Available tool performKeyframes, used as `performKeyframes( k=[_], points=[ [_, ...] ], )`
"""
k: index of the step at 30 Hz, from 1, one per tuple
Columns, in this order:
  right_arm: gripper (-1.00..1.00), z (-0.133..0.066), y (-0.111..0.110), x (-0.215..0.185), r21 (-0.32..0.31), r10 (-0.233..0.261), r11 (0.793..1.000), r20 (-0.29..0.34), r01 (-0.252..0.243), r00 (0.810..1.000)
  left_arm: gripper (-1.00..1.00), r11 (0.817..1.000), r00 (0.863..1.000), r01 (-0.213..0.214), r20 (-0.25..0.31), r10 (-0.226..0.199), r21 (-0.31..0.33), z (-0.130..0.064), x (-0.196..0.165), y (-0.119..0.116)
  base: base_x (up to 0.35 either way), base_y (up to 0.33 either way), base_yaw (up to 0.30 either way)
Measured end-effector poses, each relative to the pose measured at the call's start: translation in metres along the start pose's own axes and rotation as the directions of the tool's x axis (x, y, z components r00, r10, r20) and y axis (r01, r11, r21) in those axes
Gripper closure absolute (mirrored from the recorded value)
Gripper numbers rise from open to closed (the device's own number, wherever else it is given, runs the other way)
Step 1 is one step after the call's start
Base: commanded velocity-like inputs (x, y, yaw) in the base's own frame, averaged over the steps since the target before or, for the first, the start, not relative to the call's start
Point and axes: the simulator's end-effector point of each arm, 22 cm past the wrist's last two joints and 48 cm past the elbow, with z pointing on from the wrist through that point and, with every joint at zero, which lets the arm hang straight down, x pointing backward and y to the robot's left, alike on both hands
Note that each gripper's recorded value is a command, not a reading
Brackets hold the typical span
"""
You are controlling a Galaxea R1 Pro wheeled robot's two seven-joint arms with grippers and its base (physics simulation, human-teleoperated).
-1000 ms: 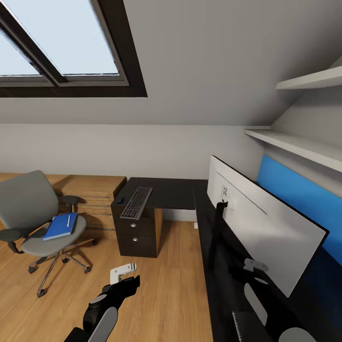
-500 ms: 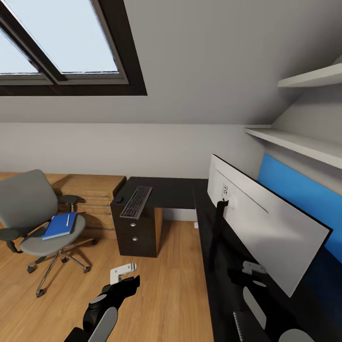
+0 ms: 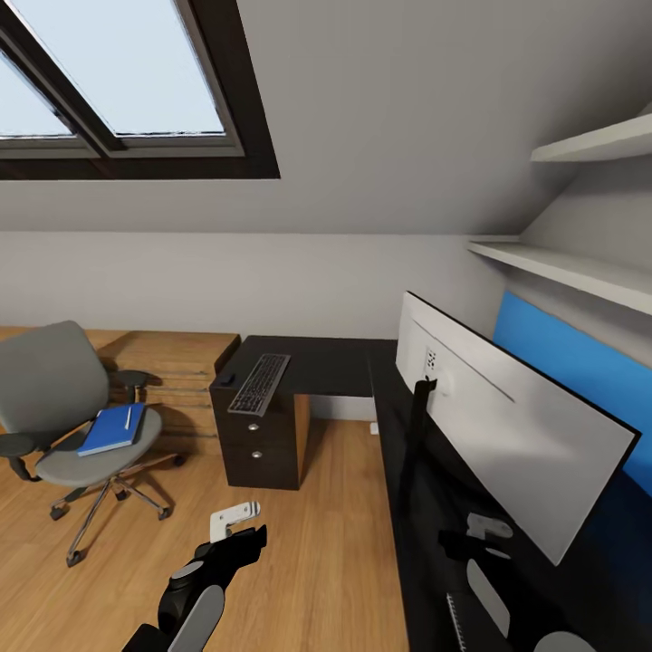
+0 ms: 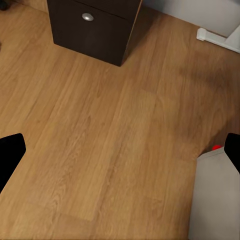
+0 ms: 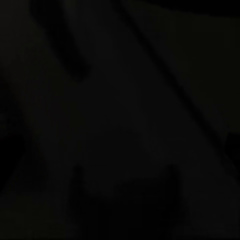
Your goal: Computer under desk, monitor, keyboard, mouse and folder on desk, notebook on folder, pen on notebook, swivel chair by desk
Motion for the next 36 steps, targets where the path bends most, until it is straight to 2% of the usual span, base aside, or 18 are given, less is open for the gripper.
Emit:
performKeyframes(
  k=[4,21,36],
  points=[
    [-1.0,0.006,-0.005,0.014,0.012,-0.004,1.0,-0.03,0.004,1.0,-1.0,1.0,1.0,0.0,0.0,0.0,0.0,0.004,0.002,0.001,0.0,0.0,0.0],
    [-1.0,0.023,-0.006,0.032,0.015,-0.008,1.0,-0.063,0.009,0.998,-1.0,1.0,1.0,-0.001,-0.001,0.001,0.0,0.019,0.013,0.003,-0.063,0.0,0.0],
    [-1.0,0.029,-0.012,0.04,0.022,-0.013,1.0,-0.084,0.015,0.996,-1.0,1.0,1.0,0.0,-0.001,0.0,0.001,0.025,0.018,0.004,-0.006,0.0,0.0]
  ],
)
